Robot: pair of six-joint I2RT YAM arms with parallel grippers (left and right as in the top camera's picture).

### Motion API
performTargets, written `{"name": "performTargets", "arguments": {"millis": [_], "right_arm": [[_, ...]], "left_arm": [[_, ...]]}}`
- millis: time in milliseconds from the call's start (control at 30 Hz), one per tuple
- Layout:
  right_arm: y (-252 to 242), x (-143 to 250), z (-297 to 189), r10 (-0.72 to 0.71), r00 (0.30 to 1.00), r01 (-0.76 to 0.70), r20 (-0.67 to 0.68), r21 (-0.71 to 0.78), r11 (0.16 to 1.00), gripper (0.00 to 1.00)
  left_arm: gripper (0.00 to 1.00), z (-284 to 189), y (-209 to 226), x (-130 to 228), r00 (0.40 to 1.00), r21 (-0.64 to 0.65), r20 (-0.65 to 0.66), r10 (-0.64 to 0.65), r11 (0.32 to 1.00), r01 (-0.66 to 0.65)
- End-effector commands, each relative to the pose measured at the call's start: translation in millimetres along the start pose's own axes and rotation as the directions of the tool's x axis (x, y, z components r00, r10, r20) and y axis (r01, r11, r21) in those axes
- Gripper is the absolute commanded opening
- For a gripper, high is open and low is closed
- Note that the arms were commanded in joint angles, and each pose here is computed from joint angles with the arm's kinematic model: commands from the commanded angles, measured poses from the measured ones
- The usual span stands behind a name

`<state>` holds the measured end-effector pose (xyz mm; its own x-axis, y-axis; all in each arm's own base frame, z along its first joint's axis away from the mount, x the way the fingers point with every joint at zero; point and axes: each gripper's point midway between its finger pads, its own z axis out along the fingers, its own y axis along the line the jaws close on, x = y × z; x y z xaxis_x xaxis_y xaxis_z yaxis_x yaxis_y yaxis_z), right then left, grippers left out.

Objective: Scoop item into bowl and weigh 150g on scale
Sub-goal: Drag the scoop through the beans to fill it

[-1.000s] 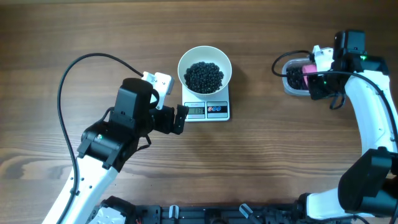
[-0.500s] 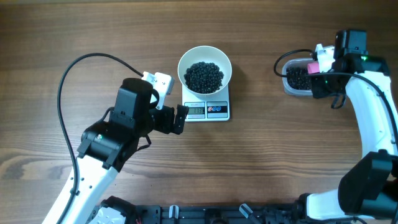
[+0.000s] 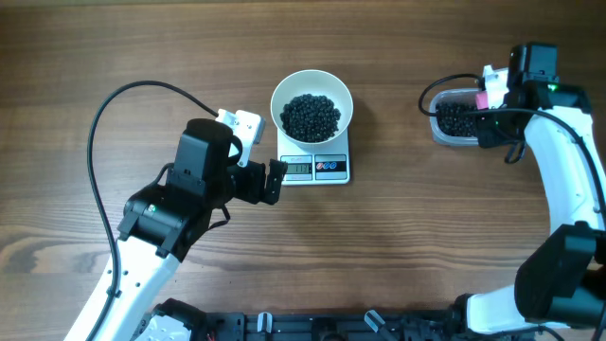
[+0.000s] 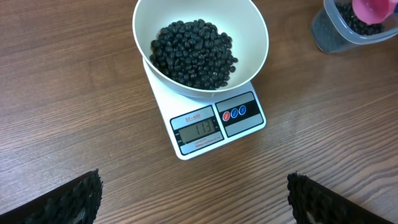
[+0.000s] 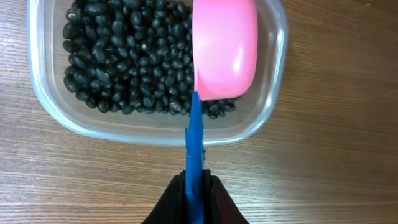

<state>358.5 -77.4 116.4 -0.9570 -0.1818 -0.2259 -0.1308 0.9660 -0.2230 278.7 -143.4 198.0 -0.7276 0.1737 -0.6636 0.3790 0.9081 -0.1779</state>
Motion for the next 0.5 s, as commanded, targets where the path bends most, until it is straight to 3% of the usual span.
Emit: {"name": "performTargets", "arguments": {"millis": [0, 100, 467], "right_arm": [[15.4, 4.9, 16.6, 0.008, 0.999, -0.011, -0.036, -0.074, 0.997, 0.04], [33.5, -1.0, 14.7, 0.011, 1.0, -0.012, -0.004, -0.179, 0.984, 0.04], [64.4, 11.3, 6.0, -0.05, 0.999, 0.04, -0.021, -0.349, 0.936, 0.04]], "left_arm": [[1.0, -0.3, 0.4, -1.6, 1.0, -0.007, 0.003, -0.003, 1.0, 0.003], [1.0, -0.3, 0.4, -1.6, 1.0, -0.007, 0.003, -0.003, 1.0, 0.003], [1.0, -0.3, 0.4, -1.6, 1.0, -0.007, 0.003, -0.003, 1.0, 0.003]]}}
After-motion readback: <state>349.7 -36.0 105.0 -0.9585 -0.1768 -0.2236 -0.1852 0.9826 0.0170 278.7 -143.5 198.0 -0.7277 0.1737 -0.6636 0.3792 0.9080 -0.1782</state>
